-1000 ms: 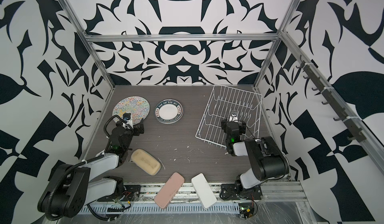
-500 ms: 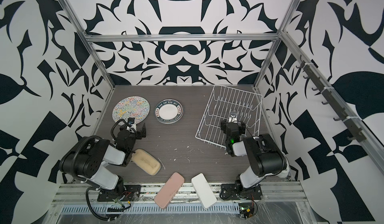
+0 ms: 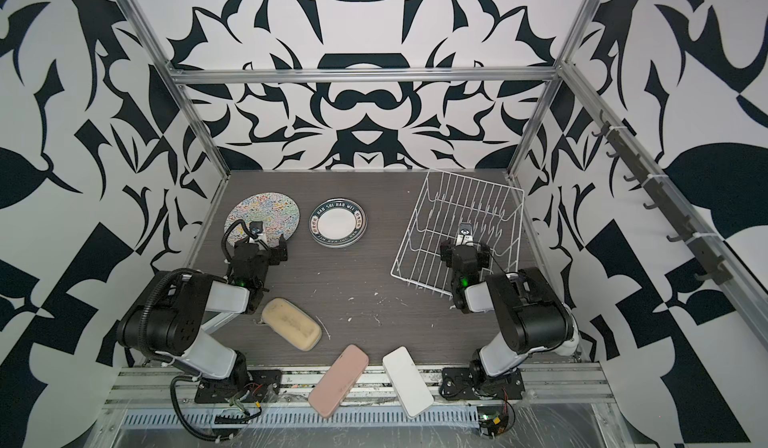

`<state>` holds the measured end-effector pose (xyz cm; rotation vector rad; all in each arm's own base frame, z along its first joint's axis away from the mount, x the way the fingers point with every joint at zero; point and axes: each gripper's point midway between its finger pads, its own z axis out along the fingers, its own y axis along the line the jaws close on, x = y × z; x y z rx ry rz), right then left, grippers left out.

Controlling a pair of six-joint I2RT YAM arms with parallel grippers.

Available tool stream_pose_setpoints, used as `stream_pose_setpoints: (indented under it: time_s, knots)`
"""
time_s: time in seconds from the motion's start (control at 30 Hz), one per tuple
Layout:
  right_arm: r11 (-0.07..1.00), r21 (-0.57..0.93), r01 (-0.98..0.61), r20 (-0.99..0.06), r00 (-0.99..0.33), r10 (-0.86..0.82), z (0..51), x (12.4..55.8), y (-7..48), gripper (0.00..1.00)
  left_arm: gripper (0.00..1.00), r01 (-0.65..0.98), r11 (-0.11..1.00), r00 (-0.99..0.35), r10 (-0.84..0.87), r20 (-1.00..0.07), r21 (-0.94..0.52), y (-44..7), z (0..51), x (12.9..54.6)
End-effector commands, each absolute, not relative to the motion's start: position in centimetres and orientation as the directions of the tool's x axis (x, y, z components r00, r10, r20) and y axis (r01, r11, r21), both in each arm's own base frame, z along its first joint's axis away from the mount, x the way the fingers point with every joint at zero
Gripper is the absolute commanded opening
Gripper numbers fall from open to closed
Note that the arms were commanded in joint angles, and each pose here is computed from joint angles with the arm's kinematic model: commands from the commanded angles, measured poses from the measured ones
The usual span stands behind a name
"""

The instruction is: Unload the plates from the dish rack

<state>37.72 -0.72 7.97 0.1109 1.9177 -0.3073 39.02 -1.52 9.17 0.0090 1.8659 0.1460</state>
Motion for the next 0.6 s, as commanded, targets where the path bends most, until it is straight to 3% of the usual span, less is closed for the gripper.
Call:
stream_pose_setpoints:
  time_s: [0.0,0.57]
  knots:
    - [0.963,-0.152,0.224,-0.941,-0.331,-0.071,8.79,37.94,-0.56,0.99,0.99,-0.072,0.993,-0.303,0.066,-0.951,0.091,-1.5,9.2,39.04]
    - [0.963,-0.135,0.232,-0.938,-0.342,-0.049,8.54,37.96,-1.12,0.99,0.99,-0.072,0.993,-0.303,0.065,-0.951,0.091,-1.51,9.23,39.03]
